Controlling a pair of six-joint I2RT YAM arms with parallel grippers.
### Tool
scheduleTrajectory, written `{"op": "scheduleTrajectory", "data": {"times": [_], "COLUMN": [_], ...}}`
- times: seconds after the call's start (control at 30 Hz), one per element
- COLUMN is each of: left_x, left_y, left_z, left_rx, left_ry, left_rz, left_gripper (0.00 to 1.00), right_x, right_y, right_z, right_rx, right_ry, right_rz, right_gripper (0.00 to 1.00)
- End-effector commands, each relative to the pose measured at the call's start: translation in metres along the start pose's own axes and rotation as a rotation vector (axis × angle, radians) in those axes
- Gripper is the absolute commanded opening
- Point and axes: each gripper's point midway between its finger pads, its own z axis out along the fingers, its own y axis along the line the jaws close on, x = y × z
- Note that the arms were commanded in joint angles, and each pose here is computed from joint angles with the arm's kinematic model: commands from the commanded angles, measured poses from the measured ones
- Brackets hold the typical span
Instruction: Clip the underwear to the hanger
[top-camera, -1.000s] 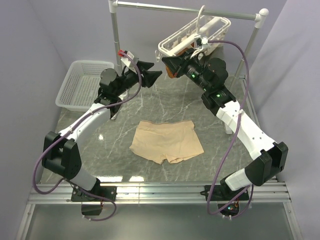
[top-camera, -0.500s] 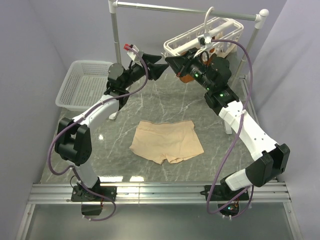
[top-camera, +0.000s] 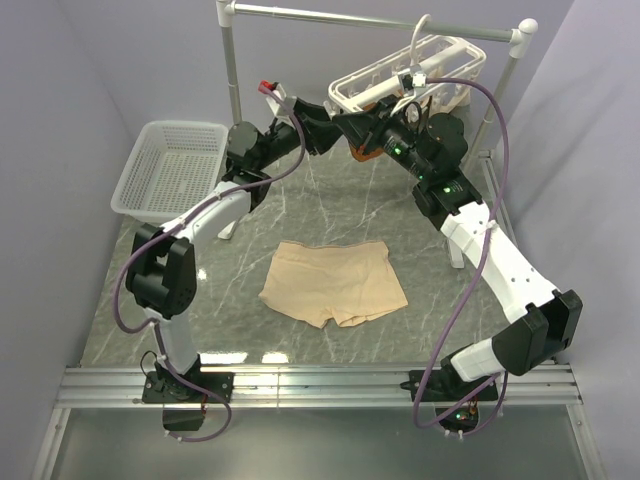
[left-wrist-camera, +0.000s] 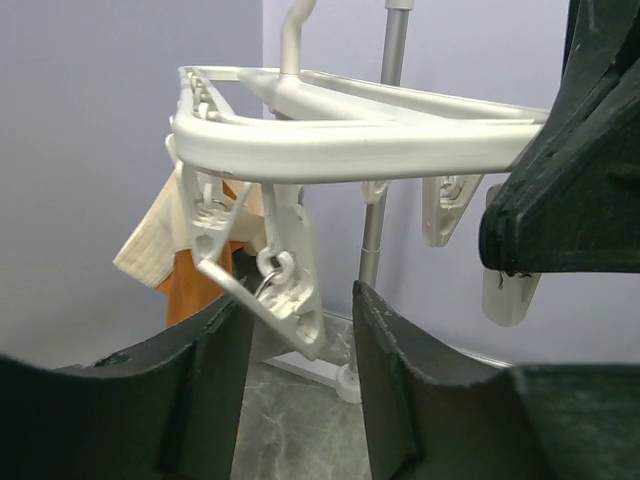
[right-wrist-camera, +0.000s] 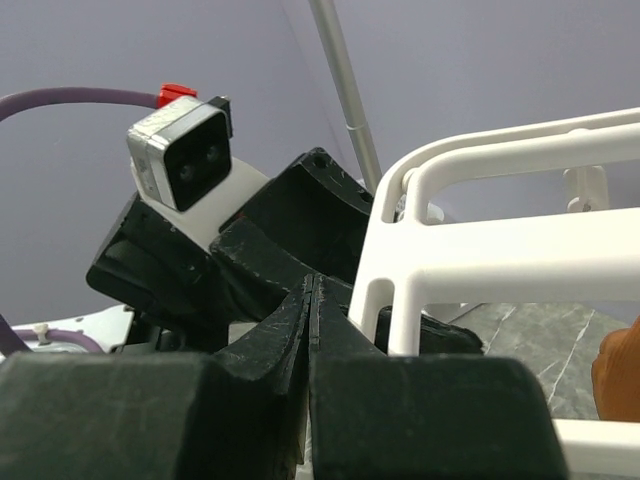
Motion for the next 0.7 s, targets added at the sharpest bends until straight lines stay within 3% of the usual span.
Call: {"op": "scheduleTrajectory", "data": {"times": [0.0,0.1,0.3,0.67], "left_x": [-0.026,-0.027,-0.030,-0.040], "left_y": [-0.015,-0.012,-0.009,-0.001], "left_z": [0.012,0.013,0.005,-0.026], "left_rx": [0.066,0.051,0.016,-0.167], "left_ry": [-0.075,-0.076,-0.056,0.037], "left_rz": [0.033,0.035,0.045,0.138], "left_gripper": [0.48,0.27,0.00,0.00], "right_x": [-0.021,-0.023,-0.032,-0.033], "right_y": [0.015,0.018,0.013,-0.026], "right_z": [-0.011,-0.015,-0.027,-0.044], "right_rx": [-0.038,-0.050,0.005,0.230], "right_ry": [-0.042,-0.047,-0.085,-0.077], "right_rz": [-0.030,-0.040,-0.100,-0.196], "right_gripper": [0.00,0.06,0.29,0.31]}}
